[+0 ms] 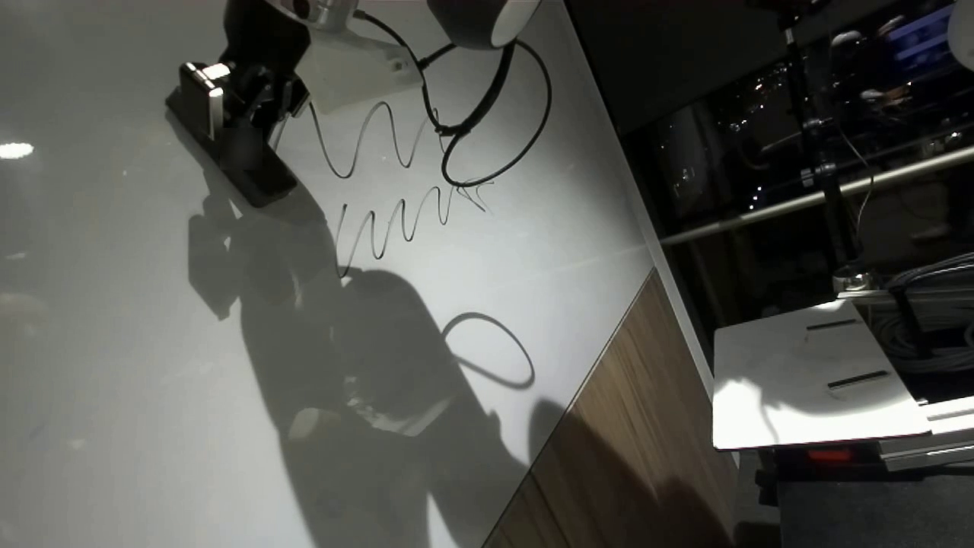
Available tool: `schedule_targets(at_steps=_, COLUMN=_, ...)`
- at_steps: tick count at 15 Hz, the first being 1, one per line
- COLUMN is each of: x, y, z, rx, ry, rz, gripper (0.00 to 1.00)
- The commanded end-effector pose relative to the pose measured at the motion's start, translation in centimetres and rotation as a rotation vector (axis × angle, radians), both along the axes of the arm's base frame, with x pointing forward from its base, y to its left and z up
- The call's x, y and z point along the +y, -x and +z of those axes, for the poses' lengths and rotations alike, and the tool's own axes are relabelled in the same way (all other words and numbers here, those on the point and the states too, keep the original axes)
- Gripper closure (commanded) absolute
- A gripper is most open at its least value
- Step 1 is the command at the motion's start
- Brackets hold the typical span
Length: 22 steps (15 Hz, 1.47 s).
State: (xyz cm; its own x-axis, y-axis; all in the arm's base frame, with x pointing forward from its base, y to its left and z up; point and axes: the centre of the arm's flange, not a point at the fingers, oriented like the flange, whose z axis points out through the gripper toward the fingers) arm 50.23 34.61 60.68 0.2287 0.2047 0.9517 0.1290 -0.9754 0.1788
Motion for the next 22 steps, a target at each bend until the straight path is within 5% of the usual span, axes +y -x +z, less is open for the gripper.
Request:
schedule_targets(at_steps=1, x=-7.2, y=1.8, z=-0.3, rx=0.122, ry=0.033, rz=-0.078, gripper=0.71)
schedule_targets(at_steps=7, x=-6.6, y=3.4, z=-1.4, rx=0.133, ry=0.059, rz=-0.061, gripper=0.71)
schedule_targets(at_steps=13, x=-7.2, y=1.5, z=-0.8, rx=0.105, ry=0.074, rz=-0.087, gripper=0.71)
schedule_targets(at_steps=22, x=-20.1, y=-0.5, z=-5.2, rx=0.447, ry=0.143, rz=-0.316, gripper=0.71)
